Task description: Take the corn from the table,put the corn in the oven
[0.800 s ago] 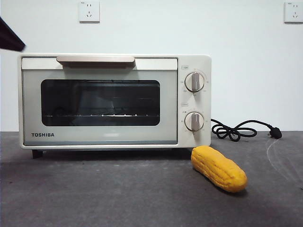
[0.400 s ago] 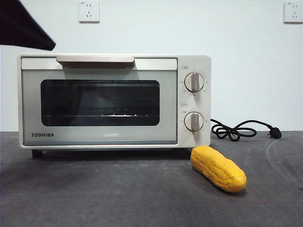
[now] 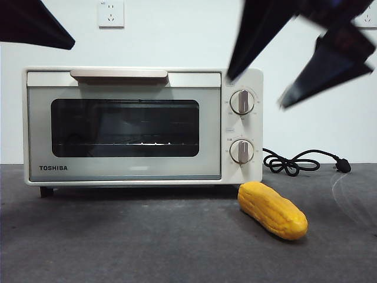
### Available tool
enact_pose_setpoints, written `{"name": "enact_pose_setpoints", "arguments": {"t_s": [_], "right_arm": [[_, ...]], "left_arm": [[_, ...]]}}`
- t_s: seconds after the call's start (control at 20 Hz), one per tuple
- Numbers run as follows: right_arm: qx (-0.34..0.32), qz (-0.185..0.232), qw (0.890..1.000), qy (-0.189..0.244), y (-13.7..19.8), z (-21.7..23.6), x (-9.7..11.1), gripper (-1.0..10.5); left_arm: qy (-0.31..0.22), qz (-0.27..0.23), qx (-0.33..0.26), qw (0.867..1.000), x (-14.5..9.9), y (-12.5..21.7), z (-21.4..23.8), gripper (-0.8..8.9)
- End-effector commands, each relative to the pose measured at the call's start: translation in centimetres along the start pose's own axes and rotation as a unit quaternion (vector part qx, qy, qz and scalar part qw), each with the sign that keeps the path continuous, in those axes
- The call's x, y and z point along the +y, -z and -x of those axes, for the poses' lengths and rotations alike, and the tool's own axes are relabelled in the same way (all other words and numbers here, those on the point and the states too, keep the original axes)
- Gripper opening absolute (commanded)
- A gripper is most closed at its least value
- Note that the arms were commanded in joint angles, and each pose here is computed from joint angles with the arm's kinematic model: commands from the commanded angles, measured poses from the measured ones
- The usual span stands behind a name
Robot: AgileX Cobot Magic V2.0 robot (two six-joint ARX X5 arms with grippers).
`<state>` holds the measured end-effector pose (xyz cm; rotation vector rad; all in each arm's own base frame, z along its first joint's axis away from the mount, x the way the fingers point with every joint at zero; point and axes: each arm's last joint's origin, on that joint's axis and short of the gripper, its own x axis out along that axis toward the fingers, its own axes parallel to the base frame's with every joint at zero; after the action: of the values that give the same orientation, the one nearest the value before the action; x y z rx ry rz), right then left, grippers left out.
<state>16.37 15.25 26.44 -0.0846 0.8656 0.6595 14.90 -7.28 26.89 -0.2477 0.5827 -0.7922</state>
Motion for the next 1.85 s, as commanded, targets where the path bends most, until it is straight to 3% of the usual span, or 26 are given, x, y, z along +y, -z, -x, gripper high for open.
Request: {"name": "enact_pose_setpoints", "arguments": {"t_s": [0.05,0.3,0.5,1.15,1.35,1.5,1.7,1.85], "right_arm": [[0.021,0.009,1.0,0.019,-0.3,-1.6,0.4,4.8],[0.076,0.015,0.995,0.068,0.2,-5.0,0.1,4.8],[0.093,0.021,0.992,0.087,0.5,-6.5,-0.1,4.8],[0.13,0.001,0.983,0.127,1.0,-10.7,-3.0,4.7],[0.143,-0.013,0.985,0.094,1.1,-11.1,-3.4,2.3],[0.147,-0.013,0.985,0.094,1.2,-11.1,-3.4,0.0],[0.161,-0.017,0.983,0.082,1.2,-10.7,-3.2,-0.1],[0.155,-0.002,0.986,0.062,1.0,-9.5,-1.6,-0.1]], "left_arm": [[0.001,-0.006,-0.007,1.0,-0.3,-0.5,0.2,-0.05],[-0.068,-0.01,-0.019,0.997,-0.6,-1.8,1.0,-0.03],[-0.118,-0.016,0.019,0.993,-0.7,-2.7,1.3,-0.03],[-0.124,-0.008,0.04,0.991,-0.5,-3.2,0.7,-0.03],[-0.124,-0.008,0.04,0.991,-0.5,-3.2,0.7,-0.03],[-0.124,-0.007,0.041,0.991,-0.5,-3.2,0.7,-0.03],[-0.123,-0.01,0.035,0.992,-0.5,-3.3,0.7,-0.03],[-0.12,-0.017,0.017,0.992,-0.6,-3.7,0.6,-0.03]]}}
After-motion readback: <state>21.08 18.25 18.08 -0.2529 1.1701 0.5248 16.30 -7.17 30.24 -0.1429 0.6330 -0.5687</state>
